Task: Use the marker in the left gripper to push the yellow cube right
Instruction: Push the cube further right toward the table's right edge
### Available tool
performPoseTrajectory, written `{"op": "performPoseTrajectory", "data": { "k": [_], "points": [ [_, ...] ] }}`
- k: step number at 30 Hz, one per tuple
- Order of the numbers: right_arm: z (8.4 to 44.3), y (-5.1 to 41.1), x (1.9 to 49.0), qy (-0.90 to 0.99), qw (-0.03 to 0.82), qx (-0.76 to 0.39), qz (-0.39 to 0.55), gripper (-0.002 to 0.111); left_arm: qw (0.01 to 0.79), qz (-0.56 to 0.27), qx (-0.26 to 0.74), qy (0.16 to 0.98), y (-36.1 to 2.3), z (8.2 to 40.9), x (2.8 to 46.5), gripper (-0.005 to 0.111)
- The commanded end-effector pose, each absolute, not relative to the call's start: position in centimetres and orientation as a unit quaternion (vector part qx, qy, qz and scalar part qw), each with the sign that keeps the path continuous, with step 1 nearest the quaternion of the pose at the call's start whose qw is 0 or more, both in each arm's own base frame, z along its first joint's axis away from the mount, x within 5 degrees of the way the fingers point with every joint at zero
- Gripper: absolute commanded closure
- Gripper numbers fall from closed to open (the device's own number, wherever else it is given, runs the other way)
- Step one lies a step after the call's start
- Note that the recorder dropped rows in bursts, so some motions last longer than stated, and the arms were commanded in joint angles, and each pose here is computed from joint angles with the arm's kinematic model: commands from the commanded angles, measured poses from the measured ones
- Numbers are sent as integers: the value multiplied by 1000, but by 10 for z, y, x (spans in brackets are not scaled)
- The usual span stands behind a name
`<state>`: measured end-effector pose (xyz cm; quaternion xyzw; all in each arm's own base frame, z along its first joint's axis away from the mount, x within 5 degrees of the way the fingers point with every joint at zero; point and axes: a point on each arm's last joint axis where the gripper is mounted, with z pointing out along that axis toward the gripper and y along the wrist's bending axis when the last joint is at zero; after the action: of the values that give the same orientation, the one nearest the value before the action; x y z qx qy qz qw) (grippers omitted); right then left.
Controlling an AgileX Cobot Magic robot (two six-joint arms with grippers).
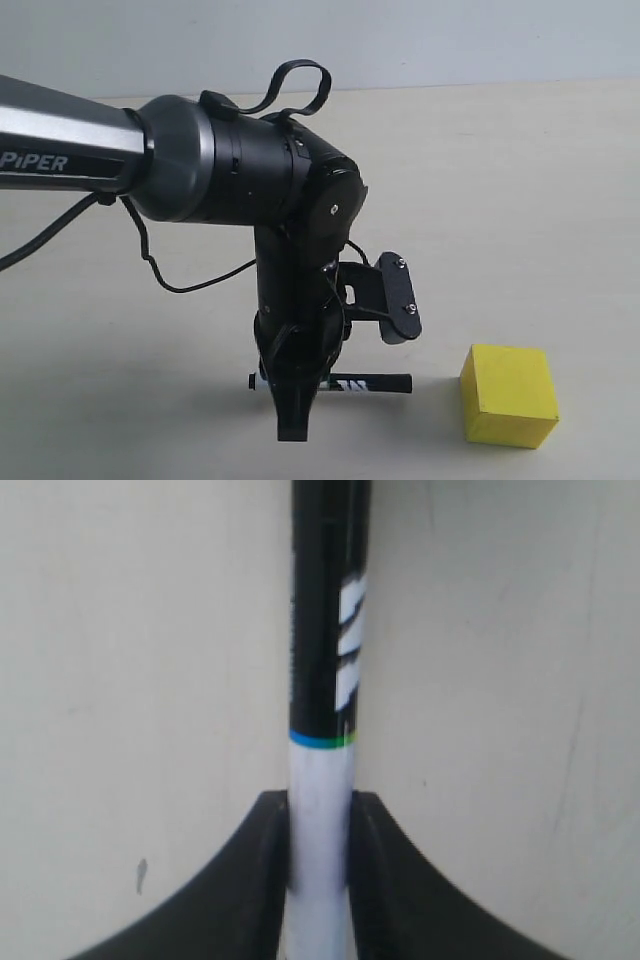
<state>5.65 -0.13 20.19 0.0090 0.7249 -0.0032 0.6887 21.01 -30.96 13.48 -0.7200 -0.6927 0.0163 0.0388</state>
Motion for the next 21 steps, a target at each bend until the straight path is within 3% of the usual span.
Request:
{"op": "performPoseTrajectory", "data": {
  "k": [1,13,21],
  "points": [
    [201,-1,56,723,691,8,-4,108,15,25,-728,-685,-318,137,205,107],
    [201,-1,56,723,691,8,-4,108,-31,46,-764,-643,-362,148,191,107],
    [201,-1,56,723,691,8,-4,108,54,5,-751,-658,-343,146,196,107]
  ]
}}
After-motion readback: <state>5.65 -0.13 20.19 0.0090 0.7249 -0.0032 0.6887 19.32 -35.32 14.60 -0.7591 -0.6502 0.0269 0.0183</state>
